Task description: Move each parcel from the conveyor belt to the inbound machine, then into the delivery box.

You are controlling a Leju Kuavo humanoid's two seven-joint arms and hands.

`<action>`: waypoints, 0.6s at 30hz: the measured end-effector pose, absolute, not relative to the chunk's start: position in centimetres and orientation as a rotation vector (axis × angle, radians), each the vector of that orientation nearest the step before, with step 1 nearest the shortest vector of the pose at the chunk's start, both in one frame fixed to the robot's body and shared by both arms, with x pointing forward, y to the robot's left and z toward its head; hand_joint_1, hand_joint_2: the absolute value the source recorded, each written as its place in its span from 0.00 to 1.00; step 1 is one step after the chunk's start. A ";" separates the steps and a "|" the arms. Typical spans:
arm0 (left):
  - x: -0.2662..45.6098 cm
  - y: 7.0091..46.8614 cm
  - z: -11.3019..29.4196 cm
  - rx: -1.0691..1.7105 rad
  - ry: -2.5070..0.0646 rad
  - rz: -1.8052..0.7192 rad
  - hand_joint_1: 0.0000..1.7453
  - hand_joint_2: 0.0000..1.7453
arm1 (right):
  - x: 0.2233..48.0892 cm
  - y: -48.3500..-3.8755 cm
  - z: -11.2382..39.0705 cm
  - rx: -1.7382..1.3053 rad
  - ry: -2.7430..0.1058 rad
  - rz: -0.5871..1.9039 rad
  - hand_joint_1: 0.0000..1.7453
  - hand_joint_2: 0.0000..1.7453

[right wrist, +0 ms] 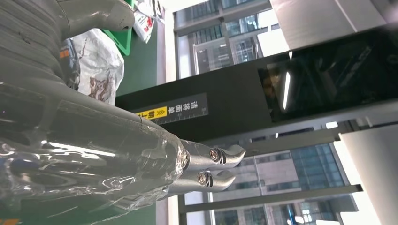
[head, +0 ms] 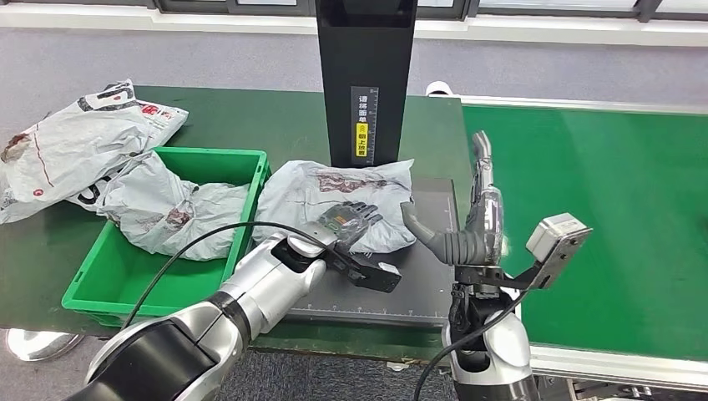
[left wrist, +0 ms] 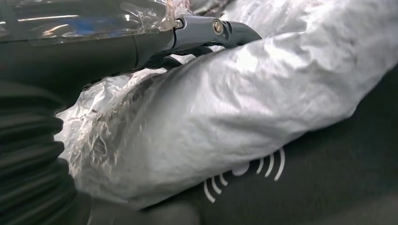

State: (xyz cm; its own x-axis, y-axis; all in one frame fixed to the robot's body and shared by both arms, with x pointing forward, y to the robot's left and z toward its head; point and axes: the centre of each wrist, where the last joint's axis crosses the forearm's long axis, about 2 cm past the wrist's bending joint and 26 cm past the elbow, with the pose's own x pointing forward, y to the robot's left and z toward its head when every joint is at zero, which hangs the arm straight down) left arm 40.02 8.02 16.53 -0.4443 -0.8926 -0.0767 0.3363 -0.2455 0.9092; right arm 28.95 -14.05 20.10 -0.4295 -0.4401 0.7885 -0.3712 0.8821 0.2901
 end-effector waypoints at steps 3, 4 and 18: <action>40.2 7.9 16.8 0.801 -1.094 -1.808 0.95 1.00 | 28.4 -14.3 20.0 0.568 -2.063 -0.106 0.00 1.00; 40.3 7.9 16.9 0.808 -1.092 -1.805 0.97 1.00 | 28.2 -14.3 20.0 0.563 -2.062 -0.111 0.00 1.00; 40.7 7.2 18.2 0.967 -1.196 -1.680 1.00 1.00 | 26.0 -15.9 20.3 0.485 -2.092 -0.164 0.00 1.00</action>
State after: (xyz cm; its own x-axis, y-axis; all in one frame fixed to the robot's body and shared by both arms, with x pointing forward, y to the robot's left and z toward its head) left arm 40.68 7.24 18.17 -0.3527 -0.9284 -0.1172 0.1931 -0.1947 0.9617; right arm 25.96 -15.90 20.33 -0.4722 -0.4025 0.7843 -0.2758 0.9125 0.3022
